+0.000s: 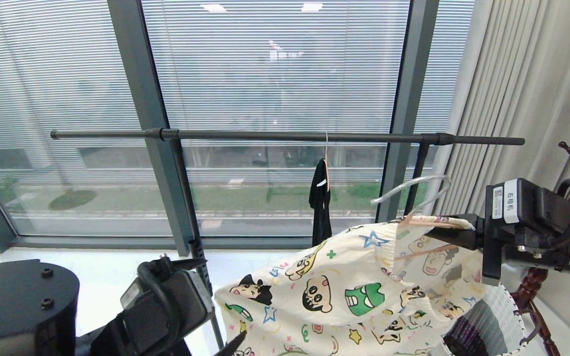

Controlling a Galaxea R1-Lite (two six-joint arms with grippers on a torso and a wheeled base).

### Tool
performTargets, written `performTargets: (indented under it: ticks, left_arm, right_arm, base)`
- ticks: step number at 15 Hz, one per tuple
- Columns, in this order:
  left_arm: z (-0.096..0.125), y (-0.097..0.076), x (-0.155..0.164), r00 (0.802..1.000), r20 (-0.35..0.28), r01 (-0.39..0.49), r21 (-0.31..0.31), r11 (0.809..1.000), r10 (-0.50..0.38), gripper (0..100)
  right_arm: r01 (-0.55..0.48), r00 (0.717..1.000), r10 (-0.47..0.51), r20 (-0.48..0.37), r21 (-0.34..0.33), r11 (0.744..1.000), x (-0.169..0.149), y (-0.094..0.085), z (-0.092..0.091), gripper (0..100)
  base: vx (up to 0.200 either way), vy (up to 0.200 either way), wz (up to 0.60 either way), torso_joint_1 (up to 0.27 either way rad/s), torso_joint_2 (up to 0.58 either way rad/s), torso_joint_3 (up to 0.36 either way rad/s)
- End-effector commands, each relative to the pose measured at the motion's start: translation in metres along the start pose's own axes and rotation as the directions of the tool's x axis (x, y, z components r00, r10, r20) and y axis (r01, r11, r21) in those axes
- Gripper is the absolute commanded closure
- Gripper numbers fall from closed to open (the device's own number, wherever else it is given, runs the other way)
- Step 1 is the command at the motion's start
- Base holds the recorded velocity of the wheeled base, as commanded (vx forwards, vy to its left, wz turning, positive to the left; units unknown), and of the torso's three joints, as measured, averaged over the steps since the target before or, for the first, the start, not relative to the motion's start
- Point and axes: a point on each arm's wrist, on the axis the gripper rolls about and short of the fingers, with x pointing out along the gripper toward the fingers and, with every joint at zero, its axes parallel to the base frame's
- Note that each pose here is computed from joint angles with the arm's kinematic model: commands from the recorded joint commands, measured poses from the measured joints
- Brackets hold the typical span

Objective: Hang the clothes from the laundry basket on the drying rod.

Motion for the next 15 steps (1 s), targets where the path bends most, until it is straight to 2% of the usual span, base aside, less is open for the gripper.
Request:
performTargets:
  ticks: [1, 2, 3, 5, 6, 9, 10, 13, 15]
  left_arm:
    - [-0.025, 0.006, -0.011, 0.996, -0.064, -0.068, -0.071, 0.995, 0.064, 0]
    - [-0.025, 0.006, -0.01, 0.996, -0.065, -0.075, -0.14, 0.987, 0.067, 0]
    - [-0.024, 0.006, -0.009, 0.996, -0.056, -0.073, -0.178, 0.981, 0.064, 0]
    - [-0.025, 0.005, -0.005, 0.996, -0.071, -0.067, -0.187, 0.98, 0.054, 0]
    - [-0.025, 0.004, -0.004, 0.997, -0.069, -0.061, -0.211, 0.976, 0.047, 0]
    - [-0.018, -0.007, -0.006, 0.998, 0.004, 0.056, -0.215, 0.975, -0.056, 0]
    - [-0.017, -0.008, -0.006, 0.998, 0.007, 0.066, -0.212, 0.975, -0.066, 100]
    - [-0.018, -0.008, -0.006, 0.998, -0.005, 0.053, -0.213, 0.976, -0.055, 100]
    - [-0.022, -0.008, -0.005, 0.999, -0.04, 0.014, -0.213, 0.977, -0.024, 100]
  right_arm:
    - [0.016, 1.0, -0.016, 0.02, -0.01, 1.0, -0.006, 0.0, 0.006, 100]
    - [0.02, 0.999, -0.02, 0.031, -0.008, 1.0, -0.008, 0.0, 0.01, 100]
    - [0.021, 0.999, -0.021, 0.045, -0.006, 1.0, -0.011, 0.002, 0.014, 100]
    - [0.01, 0.997, -0.009, 0.072, -0.01, 1.0, -0.013, 0.007, 0.022, 100]
    - [0.007, 0.997, -0.006, 0.08, -0.011, 1.0, -0.014, 0.008, 0.025, 100]
    - [0.002, 0.996, -0.001, 0.085, -0.012, 1.0, -0.013, 0.009, 0.026, 100]
    - [0.002, 0.996, -0.001, 0.085, -0.012, 1.0, -0.013, 0.01, 0.026, 100]
    - [0.002, 0.996, -0.001, 0.085, -0.012, 1.0, -0.013, 0.01, 0.026, 100]
    - [0.003, 0.996, -0.002, 0.084, -0.011, 1.0, -0.014, 0.01, 0.026, 100]
  base:
    - [0.0, 0.0, 0.0, 0.0, 0.0, 0.0]
    - [0.0, 0.0, 0.0, 0.0, 0.0, 0.0]
    - [0.0, 0.0, 0.0, 0.0, 0.0, 0.0]
    - [0.0, 0.0, 0.0, 0.0, 0.0, 0.0]
    - [0.0, 0.0, 0.0, 0.0, 0.0, 0.0]
    - [0.0, 0.0, 0.0, 0.0, 0.0, 0.0]
    - [0.0, 0.0, 0.0, 0.0, 0.0, 0.0]
    - [0.0, 0.0, 0.0, 0.0, 0.0, 0.0]
    - [0.0, 0.0, 0.0, 0.0, 0.0, 0.0]
